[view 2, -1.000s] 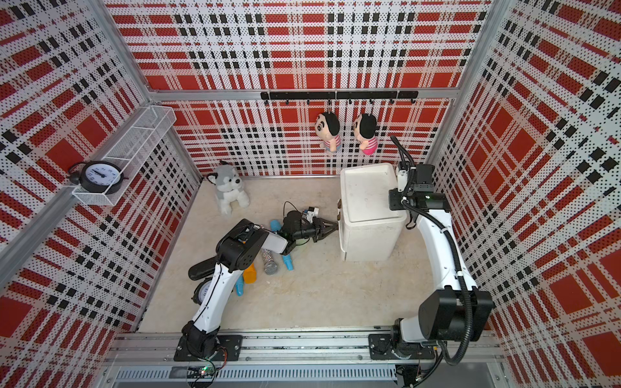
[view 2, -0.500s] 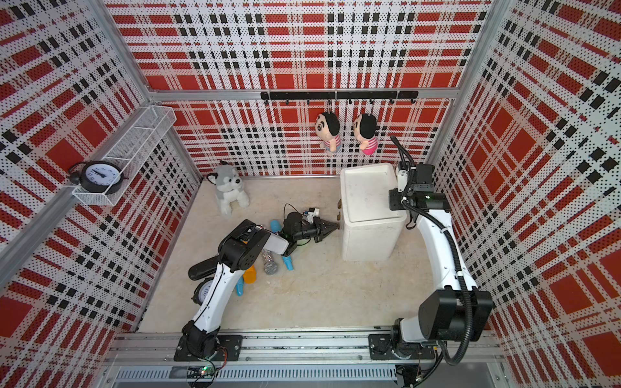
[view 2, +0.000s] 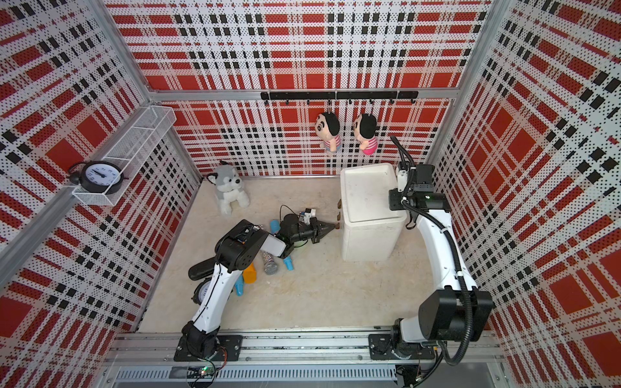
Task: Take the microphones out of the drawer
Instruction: Open the drawer in the storage box.
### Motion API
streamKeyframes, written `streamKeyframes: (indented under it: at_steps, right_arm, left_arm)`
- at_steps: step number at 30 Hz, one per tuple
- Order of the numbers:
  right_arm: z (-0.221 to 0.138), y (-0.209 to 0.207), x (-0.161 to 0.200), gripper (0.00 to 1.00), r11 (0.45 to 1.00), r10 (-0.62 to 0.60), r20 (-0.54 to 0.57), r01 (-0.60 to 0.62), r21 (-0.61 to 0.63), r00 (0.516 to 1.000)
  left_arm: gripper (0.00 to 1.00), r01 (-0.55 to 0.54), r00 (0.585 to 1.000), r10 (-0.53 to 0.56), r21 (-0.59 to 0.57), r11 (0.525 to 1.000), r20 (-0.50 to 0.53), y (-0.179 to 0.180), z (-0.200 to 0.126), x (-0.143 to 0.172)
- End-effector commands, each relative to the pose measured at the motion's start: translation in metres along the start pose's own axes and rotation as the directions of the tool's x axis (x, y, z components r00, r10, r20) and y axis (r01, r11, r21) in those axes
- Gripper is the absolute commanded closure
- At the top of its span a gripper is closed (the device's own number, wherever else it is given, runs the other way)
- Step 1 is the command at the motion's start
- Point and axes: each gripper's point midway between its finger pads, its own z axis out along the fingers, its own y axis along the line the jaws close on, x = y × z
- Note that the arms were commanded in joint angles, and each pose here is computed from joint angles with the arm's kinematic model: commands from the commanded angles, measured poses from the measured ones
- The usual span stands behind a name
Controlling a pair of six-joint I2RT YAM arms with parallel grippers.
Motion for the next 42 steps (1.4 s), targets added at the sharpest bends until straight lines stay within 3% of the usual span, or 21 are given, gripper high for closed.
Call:
streamKeyframes:
  at_steps: [1, 12, 26, 42]
  right_arm:
    - [-0.001, 0.014, 0.005, 1.00, 0.997, -0.051, -0.016, 0.050, -0.051, 0.999]
    - [-0.003, 0.005, 0.004, 1.00, 0.999, -0.031, -0.009, 0.031, -0.016, 0.999]
    - [-0.016, -0.018, -0.006, 1.00, 0.998, 0.009, 0.035, -0.011, 0.057, 0.999]
    - [-0.040, -0.073, -0.004, 1.00, 0.974, 0.076, 0.106, -0.097, 0.207, 0.991]
  left_arm:
    - [1.00, -0.054, 0.998, 0.054, 0.013, 0.998, 0.039, -0.014, -0.015, -0.011]
    - [1.00, -0.084, 0.991, 0.095, -0.112, 0.990, 0.093, 0.003, -0.037, -0.023]
    - [1.00, -0.169, 0.972, 0.202, -0.247, 0.954, 0.117, -0.005, -0.052, -0.040]
    - [1.00, -0.227, 0.934, 0.334, -0.511, 0.829, 0.127, 0.005, -0.089, -0.065]
